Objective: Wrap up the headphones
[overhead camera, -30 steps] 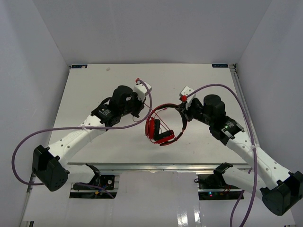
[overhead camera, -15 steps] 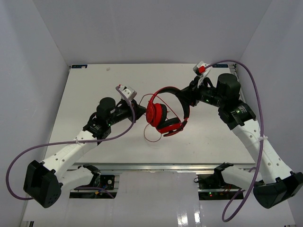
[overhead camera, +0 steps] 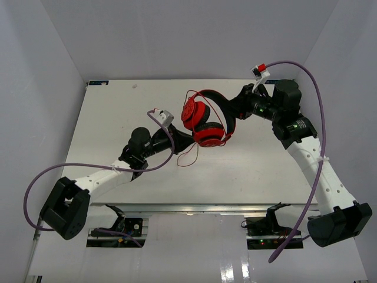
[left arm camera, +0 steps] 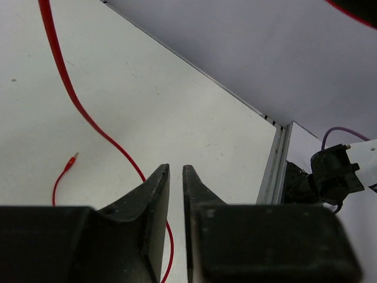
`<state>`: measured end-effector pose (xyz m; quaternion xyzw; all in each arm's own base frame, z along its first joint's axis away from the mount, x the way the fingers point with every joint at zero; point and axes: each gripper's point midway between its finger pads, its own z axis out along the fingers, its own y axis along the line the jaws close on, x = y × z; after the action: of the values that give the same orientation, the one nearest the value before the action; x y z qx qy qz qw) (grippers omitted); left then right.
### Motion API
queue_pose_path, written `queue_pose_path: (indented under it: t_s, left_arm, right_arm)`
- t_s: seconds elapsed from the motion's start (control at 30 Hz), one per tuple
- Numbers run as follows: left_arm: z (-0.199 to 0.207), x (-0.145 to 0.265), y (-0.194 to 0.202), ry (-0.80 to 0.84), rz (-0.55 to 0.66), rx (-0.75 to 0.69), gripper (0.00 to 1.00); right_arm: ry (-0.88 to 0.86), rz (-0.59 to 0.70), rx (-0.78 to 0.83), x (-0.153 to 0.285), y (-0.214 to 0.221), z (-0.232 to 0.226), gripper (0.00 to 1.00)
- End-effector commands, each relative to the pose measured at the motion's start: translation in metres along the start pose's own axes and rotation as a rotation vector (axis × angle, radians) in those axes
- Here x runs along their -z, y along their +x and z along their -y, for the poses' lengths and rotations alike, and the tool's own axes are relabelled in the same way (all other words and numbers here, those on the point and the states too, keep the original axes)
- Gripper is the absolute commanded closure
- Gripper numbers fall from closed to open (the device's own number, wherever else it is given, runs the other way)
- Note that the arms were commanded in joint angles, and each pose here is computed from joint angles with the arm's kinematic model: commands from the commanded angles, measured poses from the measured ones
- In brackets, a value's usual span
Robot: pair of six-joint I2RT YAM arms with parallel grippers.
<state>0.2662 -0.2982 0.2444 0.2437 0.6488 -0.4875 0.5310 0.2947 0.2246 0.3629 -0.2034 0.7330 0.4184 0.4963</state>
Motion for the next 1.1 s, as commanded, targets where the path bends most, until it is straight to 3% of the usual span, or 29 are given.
queue_pose_path:
  t_s: [0.0, 0.23, 0.4, 0.53, 0.7, 0.97, 1.07]
  left_arm:
    - [0.018, -0.017, -0.012, 0.09, 0.097, -0.015, 0.7]
    - [0.004, -0.028, -0.01, 0.048, 0.148, -0.045, 0.57]
    - [-0.002, -0.044, 0.022, 0.02, 0.085, -0.039, 0.49]
    - [-0.003, -0.047, 0.037, 0.025, 0.045, -0.03, 0.5]
    - [0.016, -0.05, 0.075, 0.098, -0.054, 0.003, 0.62]
    - [0.035, -0.043, 0.121, 0.114, -0.11, 0.029, 0.64]
    - [0.037, -0.043, 0.141, 0.113, -0.163, 0.03, 0.71]
  right_arm:
    - [-0.079, 0.14, 0.005, 0.01, -0.055, -0.03, 0.92]
    - [-0.08, 0.15, 0.007, 0.012, -0.059, -0.031, 0.92]
    - [-0.083, 0.151, 0.002, 0.013, -0.061, -0.032, 0.92]
    - [-0.079, 0.159, 0.005, 0.014, -0.064, -0.032, 0.92]
    - [-0.035, 0.183, -0.016, 0.013, -0.073, -0.022, 0.92]
    - [-0.001, 0.2, -0.03, 0.014, -0.079, -0.014, 0.92]
    - [0.003, 0.21, -0.027, 0.016, -0.083, -0.013, 0.92]
